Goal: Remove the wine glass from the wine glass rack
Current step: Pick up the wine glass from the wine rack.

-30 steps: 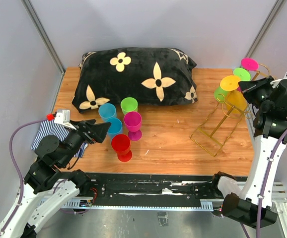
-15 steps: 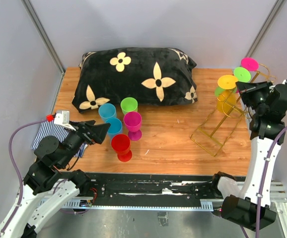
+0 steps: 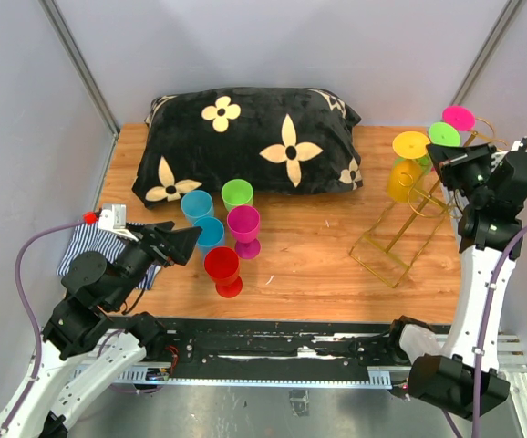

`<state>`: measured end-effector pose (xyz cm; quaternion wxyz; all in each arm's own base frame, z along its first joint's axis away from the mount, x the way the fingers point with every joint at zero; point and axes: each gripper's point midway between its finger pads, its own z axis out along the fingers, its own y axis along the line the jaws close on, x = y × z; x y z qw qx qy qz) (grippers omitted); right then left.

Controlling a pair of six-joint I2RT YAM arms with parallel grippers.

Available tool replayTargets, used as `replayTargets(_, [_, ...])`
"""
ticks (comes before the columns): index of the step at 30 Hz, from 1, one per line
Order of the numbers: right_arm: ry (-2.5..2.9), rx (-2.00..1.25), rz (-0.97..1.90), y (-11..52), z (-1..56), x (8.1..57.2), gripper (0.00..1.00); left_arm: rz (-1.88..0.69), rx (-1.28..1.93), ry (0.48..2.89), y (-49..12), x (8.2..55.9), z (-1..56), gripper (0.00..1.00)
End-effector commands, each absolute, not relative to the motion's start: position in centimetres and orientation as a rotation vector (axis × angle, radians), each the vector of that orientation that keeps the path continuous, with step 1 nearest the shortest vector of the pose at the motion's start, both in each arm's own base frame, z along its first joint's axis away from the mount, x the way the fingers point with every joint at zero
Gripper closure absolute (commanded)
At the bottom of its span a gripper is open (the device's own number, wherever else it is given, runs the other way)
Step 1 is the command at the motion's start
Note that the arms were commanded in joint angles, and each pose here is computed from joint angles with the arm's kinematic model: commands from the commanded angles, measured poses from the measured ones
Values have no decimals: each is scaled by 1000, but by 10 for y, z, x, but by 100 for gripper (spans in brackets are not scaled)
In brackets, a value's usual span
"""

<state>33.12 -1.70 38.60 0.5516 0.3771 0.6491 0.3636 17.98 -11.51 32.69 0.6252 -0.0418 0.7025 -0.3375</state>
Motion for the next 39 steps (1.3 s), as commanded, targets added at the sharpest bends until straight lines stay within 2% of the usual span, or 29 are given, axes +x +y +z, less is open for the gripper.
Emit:
replayTargets(1, [1513,797,950,-6,409,331,99,-784,-100,1594,-116,181,331,0])
replayTargets(17, [1582,476,1128,35,441,316,99,-823,-78,1593,-125,183,336,0])
replayTargets(21, [1605,269,1107,57,446,309,99,-861,-65,1588,-131,181,339,0])
replayTargets(31, [1641,-341,1167,155,454,259,99,-996,-4,1549,-152,174,350,0])
replayTargets(39, [1651,-526,1166,195,405,206,99,-1244,91,1409,-180,154,373,0])
